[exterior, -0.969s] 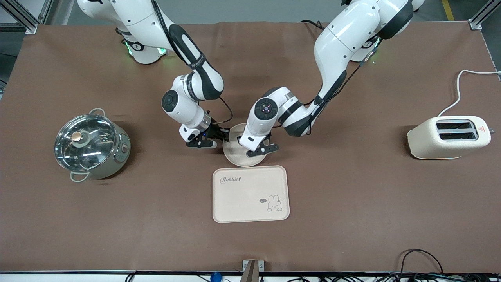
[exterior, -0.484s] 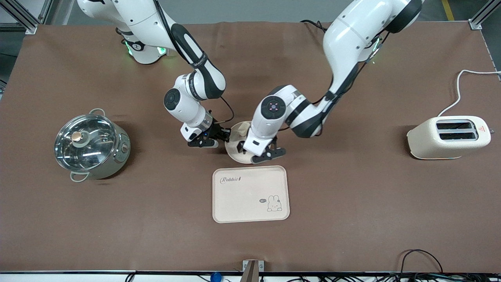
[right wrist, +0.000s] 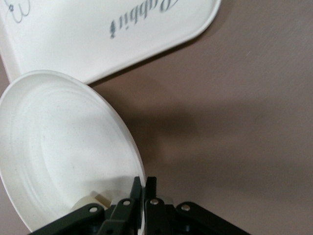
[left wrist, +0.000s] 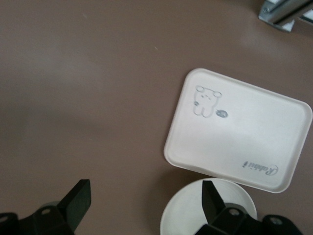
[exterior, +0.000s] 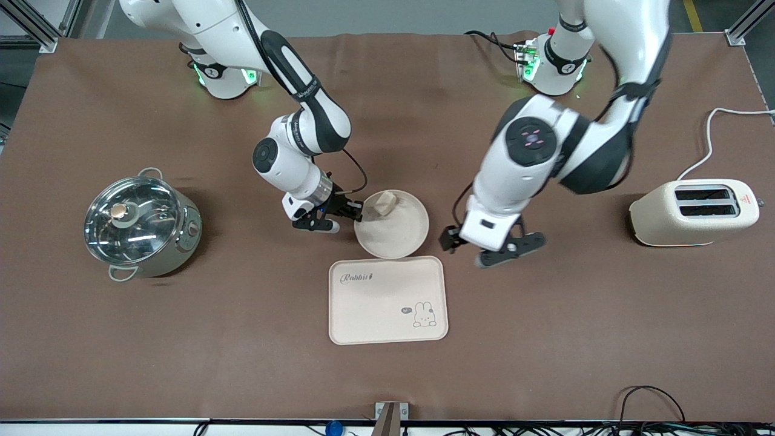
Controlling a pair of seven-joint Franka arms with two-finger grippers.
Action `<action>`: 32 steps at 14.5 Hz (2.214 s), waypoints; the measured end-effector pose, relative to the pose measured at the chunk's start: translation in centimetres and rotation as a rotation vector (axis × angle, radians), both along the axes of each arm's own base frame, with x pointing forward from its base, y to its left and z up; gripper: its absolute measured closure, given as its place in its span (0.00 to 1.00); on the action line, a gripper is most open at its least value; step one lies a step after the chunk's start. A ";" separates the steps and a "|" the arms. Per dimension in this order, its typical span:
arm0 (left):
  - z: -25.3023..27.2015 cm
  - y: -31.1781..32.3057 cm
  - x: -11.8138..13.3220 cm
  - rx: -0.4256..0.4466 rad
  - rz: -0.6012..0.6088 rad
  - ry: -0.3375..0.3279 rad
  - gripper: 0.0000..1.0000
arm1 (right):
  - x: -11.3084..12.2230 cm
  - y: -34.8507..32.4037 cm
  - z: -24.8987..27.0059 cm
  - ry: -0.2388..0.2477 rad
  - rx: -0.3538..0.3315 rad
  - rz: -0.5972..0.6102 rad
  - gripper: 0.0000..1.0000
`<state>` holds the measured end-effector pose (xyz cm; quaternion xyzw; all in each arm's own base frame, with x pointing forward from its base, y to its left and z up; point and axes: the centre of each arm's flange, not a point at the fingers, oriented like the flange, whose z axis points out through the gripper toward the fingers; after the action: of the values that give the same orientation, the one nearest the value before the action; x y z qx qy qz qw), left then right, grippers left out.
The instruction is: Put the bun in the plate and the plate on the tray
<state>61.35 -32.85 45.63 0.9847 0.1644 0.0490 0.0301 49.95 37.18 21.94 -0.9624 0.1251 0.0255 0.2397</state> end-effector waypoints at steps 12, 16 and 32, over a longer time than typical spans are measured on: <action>16.0 19.8 -0.4 0.151 -0.238 0.000 0.00 | 16.0 -3.0 2.9 0.002 -0.038 0.004 0.96; 18.3 21.7 -2.9 0.164 -0.273 0.029 0.00 | 16.8 -2.1 0.3 -0.001 -0.054 0.017 0.96; 18.2 25.1 -9.8 0.080 -0.299 0.084 0.00 | 17.8 -2.2 -2.8 -0.065 -0.076 -0.018 0.96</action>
<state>51.57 -7.79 63.82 0.9998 0.0151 0.0094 -0.0093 67.73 35.01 19.11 -0.9699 0.1270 -0.0127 0.2072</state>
